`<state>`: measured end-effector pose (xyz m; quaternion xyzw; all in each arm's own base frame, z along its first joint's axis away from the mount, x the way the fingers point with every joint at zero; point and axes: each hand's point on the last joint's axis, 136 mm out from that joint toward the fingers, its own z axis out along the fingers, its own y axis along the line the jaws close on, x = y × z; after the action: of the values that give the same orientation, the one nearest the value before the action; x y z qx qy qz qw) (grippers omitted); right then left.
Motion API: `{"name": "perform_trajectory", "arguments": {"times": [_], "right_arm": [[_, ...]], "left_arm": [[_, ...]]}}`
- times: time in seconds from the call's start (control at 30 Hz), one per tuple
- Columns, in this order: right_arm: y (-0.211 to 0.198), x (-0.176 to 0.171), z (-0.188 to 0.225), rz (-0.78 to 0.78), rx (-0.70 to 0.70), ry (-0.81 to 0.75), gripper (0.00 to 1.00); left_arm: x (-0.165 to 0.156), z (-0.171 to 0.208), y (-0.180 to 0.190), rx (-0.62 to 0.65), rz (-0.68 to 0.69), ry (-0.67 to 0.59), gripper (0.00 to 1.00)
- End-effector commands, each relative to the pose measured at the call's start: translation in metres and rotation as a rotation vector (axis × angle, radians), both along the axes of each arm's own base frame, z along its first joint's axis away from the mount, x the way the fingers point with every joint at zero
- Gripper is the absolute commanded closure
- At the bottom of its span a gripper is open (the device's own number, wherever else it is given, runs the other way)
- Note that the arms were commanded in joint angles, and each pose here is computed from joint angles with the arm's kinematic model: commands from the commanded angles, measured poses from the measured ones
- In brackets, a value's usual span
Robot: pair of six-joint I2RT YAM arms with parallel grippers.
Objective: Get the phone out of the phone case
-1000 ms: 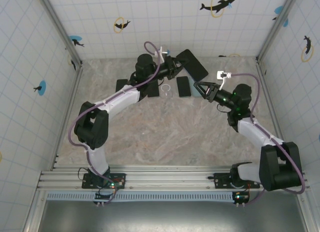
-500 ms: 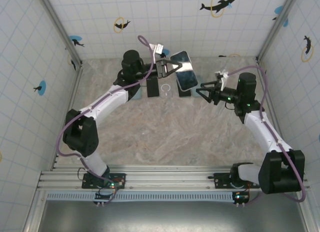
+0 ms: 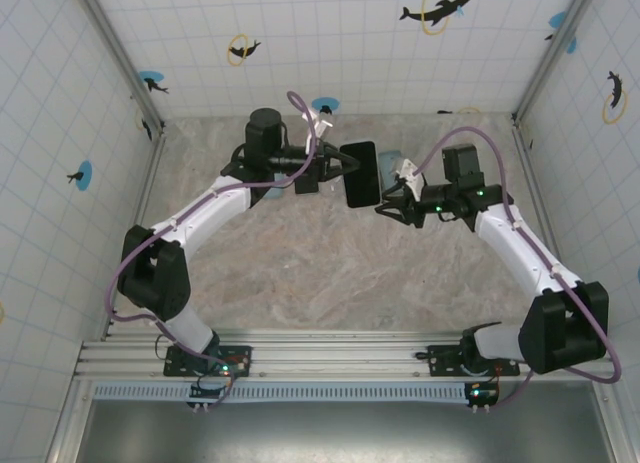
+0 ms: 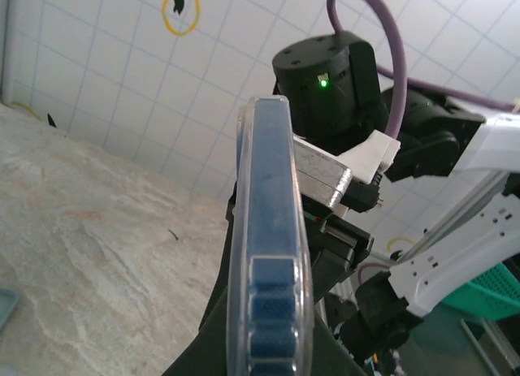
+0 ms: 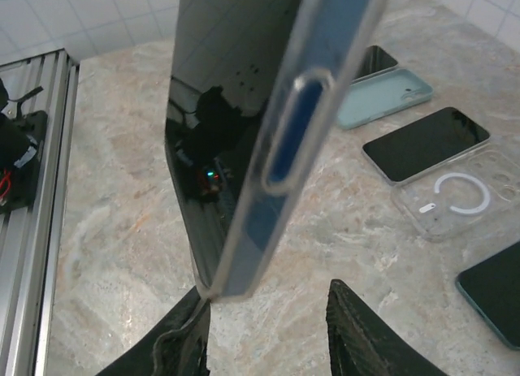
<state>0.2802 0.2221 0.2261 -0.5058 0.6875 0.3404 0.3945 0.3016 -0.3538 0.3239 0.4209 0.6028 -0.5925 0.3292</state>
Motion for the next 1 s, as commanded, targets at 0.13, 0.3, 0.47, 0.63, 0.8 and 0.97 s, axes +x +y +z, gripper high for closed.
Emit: {"name": "perform_trajectory", "arguments": {"times": [0.13, 0.3, 0.47, 0.63, 0.8, 0.97], "right_arm": [[0.014, -0.005, 0.006, 0.097, -0.044, -0.063, 0.65], [0.017, -0.006, 0.003, 0.116, -0.054, -0.072, 0.7], [0.019, -0.004, 0.001, 0.122, -0.066, -0.087, 0.73], [0.023, 0.001, 0.007, 0.119, -0.048, -0.12, 0.78], [0.028, 0.004, 0.014, 0.118, -0.005, -0.118, 0.79], [0.032, 0.003, 0.018, 0.13, 0.039, -0.1, 0.79]], "left_arm": [[-0.018, 0.027, 0.012, -0.032, -0.049, -0.17, 1.0], [-0.019, 0.023, 0.012, -0.027, -0.052, -0.166, 1.0], [-0.02, 0.023, 0.012, -0.03, -0.063, -0.16, 1.0], [-0.024, 0.023, 0.012, -0.037, -0.09, -0.136, 1.0], [-0.026, 0.021, 0.012, -0.038, -0.105, -0.116, 1.0], [-0.027, 0.017, 0.012, -0.033, -0.112, -0.097, 1.0]]}}
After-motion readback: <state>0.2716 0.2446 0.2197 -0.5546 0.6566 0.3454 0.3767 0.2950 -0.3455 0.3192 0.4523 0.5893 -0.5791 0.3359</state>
